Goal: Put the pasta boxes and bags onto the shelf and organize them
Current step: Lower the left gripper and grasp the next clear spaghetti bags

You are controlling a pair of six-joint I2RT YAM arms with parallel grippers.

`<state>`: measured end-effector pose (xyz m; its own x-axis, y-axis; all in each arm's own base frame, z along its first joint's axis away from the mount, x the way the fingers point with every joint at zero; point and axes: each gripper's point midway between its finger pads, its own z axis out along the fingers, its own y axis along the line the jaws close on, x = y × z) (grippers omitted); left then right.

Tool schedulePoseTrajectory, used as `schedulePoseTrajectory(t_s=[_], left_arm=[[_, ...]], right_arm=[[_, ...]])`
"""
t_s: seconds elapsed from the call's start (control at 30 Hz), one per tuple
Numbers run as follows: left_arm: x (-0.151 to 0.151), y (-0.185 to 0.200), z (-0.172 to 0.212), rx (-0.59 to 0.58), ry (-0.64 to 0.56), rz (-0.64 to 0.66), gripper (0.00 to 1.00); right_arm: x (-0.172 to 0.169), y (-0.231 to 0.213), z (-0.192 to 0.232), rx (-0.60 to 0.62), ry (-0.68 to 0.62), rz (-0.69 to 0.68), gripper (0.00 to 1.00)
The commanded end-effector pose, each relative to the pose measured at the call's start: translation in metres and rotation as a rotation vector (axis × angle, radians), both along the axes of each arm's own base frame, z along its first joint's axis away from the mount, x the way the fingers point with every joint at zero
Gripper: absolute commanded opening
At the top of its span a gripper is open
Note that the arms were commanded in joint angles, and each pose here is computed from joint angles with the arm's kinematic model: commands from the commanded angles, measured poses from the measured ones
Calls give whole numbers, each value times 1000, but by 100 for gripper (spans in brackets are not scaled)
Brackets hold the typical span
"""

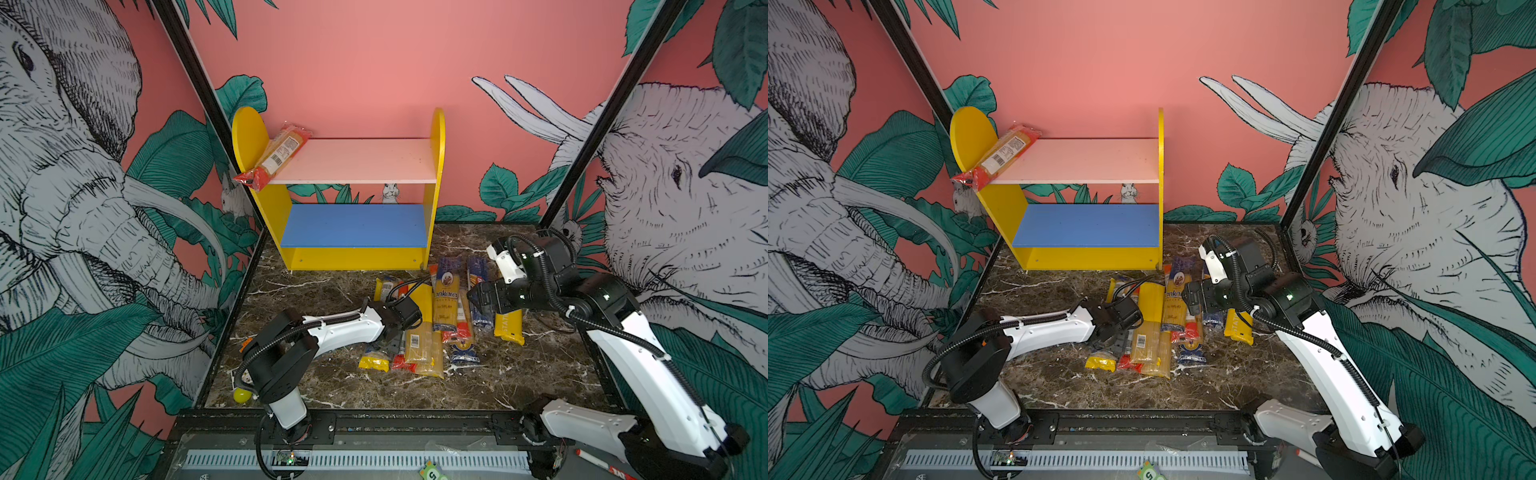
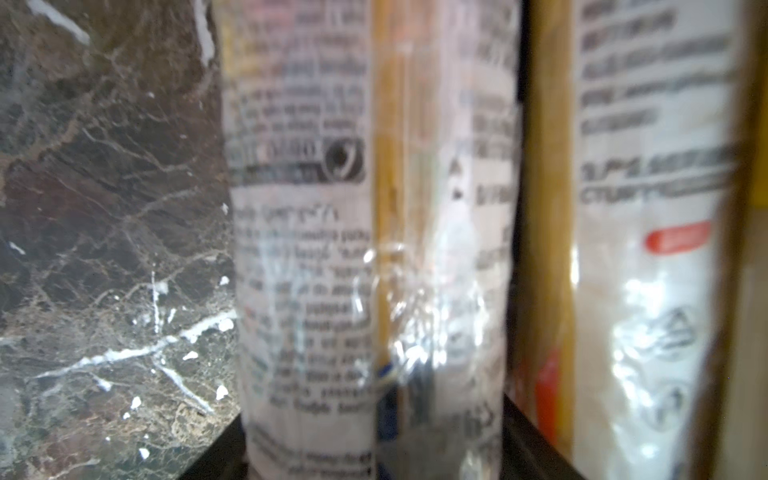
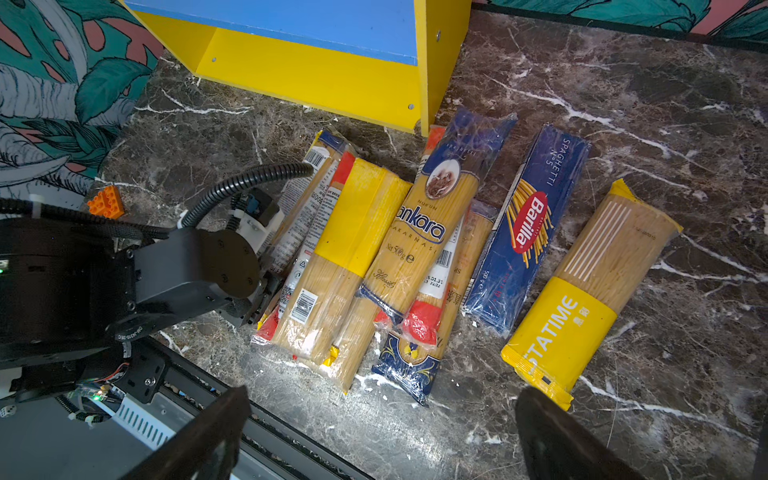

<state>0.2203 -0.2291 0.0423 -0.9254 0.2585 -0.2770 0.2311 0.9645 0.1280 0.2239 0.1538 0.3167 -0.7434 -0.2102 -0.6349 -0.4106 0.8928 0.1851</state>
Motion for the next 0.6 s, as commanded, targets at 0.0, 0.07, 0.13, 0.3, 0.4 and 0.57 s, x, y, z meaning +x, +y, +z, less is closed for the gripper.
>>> schedulePoseTrajectory(t_s=[0.0, 0.07, 0.13, 0.3, 0.4, 0.57], left_arm=[[8, 3, 12, 24, -29, 6, 70], [8, 3, 12, 24, -30, 5, 70], [8, 3, 9, 29, -20, 2, 70], [8, -2, -2, 45, 17, -7, 70], [9, -4, -6, 57, 28, -13, 70], [11, -2, -2, 74, 23, -19, 47]], right_arm=[[-4, -4, 3, -20, -17, 13, 99], [-5, -4, 1, -23, -15, 15, 99], [-5, -3, -1, -23, -13, 18, 99], [-5, -3, -7, -24, -4, 18, 99], [-5, -3, -8, -26, -4, 19, 99], [-4, -5, -6, -34, -14, 13, 99]])
